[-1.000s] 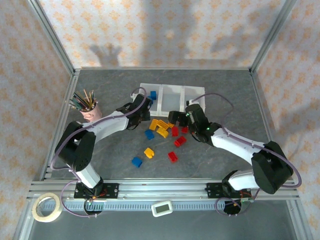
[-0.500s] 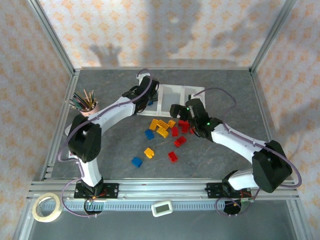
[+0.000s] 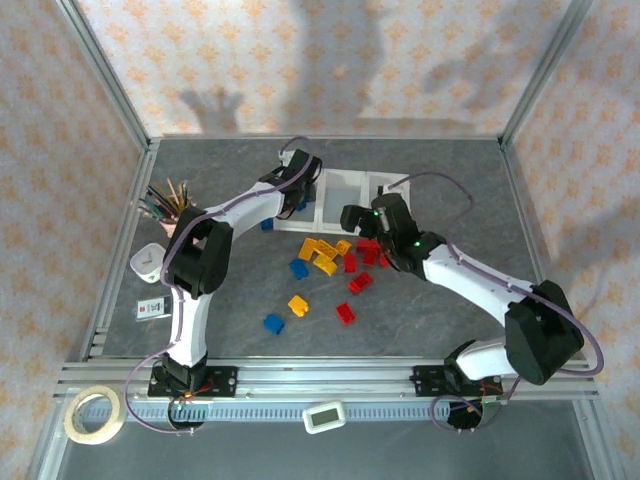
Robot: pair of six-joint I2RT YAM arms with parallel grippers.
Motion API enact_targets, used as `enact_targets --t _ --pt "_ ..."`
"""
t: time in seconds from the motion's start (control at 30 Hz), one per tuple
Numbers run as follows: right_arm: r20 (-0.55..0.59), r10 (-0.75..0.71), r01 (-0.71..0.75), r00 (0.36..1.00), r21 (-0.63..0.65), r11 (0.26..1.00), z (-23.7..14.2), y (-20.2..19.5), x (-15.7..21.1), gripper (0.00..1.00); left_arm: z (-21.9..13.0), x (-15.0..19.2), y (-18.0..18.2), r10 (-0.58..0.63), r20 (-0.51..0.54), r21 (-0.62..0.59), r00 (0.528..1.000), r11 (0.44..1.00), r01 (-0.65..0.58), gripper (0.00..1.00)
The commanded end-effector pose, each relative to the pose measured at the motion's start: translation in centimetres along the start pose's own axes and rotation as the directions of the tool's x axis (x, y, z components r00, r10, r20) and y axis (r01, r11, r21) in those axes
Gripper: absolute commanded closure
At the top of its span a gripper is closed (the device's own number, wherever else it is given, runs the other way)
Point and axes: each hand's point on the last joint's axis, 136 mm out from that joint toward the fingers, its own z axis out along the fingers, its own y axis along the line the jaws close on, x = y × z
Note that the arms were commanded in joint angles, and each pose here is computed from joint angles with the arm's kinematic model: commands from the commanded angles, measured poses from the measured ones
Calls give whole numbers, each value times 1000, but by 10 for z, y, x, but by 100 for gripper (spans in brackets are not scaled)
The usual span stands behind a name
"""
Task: Sort the legos into containers by color
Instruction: Place the lego in the container, then move the container to the top-center of the table.
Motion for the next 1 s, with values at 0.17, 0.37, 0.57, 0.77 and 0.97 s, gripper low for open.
enact_targets --t 0.17,0.37,0.57,0.77,0.97 --pt "30 -27 28 999 -1 1000 -9 6 -19 0 -31 -30 -5 -5 42 59 999 998 2 47" --pt "-2 -37 37 999 -38 999 -8 11 -11 0 -67 -41 3 -51 79 120 996 992 41 45" --pt "-52 -41 37 998 -76 996 -2 14 7 0 -96 -30 38 -122 102 137 987 985 108 42" --pt "-99 -48 38 994 -103 994 4 19 30 0 -113 1 97 -205 109 89 973 977 196 40" --pt "-129 -60 45 990 -119 992 10 30 51 0 -109 47 145 -250 78 -3 965 968 251 40"
